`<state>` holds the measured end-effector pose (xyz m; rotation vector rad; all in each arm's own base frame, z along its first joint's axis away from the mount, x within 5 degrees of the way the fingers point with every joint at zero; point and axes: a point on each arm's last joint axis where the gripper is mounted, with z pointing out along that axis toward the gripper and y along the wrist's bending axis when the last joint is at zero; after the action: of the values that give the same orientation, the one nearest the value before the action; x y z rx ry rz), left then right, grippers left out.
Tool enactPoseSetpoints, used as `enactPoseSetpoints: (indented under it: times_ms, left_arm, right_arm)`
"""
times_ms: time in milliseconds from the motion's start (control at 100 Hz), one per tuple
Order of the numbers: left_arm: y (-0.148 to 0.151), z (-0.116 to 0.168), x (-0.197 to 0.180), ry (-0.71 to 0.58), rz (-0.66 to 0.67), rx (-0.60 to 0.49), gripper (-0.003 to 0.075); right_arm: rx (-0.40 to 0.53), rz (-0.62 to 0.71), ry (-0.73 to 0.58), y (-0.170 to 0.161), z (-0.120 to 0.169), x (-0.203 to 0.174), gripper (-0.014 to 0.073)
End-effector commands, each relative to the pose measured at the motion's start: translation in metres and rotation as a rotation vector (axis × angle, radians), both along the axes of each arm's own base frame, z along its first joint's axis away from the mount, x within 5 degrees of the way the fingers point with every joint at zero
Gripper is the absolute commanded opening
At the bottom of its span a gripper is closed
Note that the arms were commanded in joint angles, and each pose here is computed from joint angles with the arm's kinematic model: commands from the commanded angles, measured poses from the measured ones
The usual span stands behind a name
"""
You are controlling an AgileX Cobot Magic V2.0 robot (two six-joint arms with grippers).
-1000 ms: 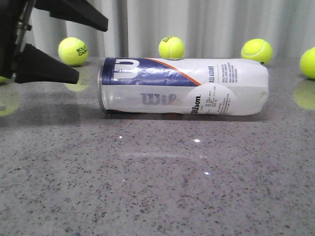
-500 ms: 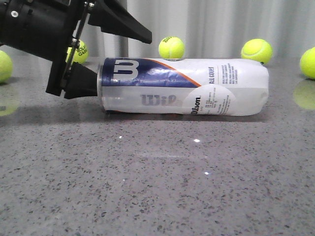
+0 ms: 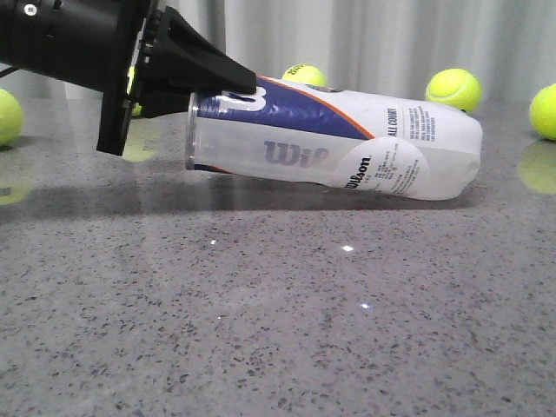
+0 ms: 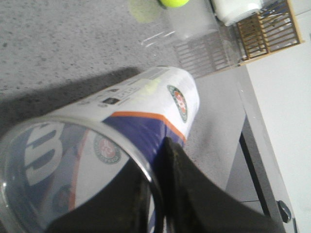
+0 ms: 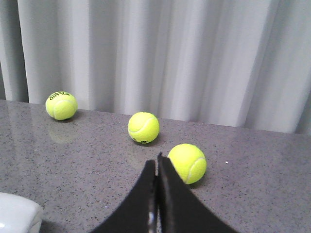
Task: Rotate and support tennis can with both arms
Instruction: 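Lift the can with the left gripper and rotate it upright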
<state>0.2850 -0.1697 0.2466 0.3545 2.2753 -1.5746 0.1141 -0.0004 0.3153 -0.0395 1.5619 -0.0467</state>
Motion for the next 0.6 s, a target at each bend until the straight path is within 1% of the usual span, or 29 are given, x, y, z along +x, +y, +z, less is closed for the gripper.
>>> enactPoseSetpoints:
  times_ms: [0,140,370,490,590]
  left_arm:
    - [-0.003,0.021,-0.005,-0.084,-0.034,-0.041,-0.0021]
    - [0.001,0.035,-0.015,-0.131,-0.075,-0.052,-0.0021]
    - [0.012,0.078,-0.045,-0.317,-0.105,0.004,-0.0021]
    - [0.023,0.108,-0.064,-0.43,-0.086,0.12,-0.0021]
    - [0.037,0.136,-0.08,-0.537,-0.061,0.272,-0.0021]
  right_arm:
    - [-0.001,-0.018,-0.11,-0.002,0.016,-0.001,-0.0066]
    - [-0.001,-0.018,-0.109,-0.002,0.016,-0.001,-0.0066]
    - [-0.001,-0.018,-0.108,-0.002,0.015,-0.001,-0.0066]
    - [-0.001,-0.018,-0.108,-0.002,0.015,-0.001,-0.0066]
    - [-0.001,-0.018,-0.108,-0.002,0.015,-0.001,-0.0066]
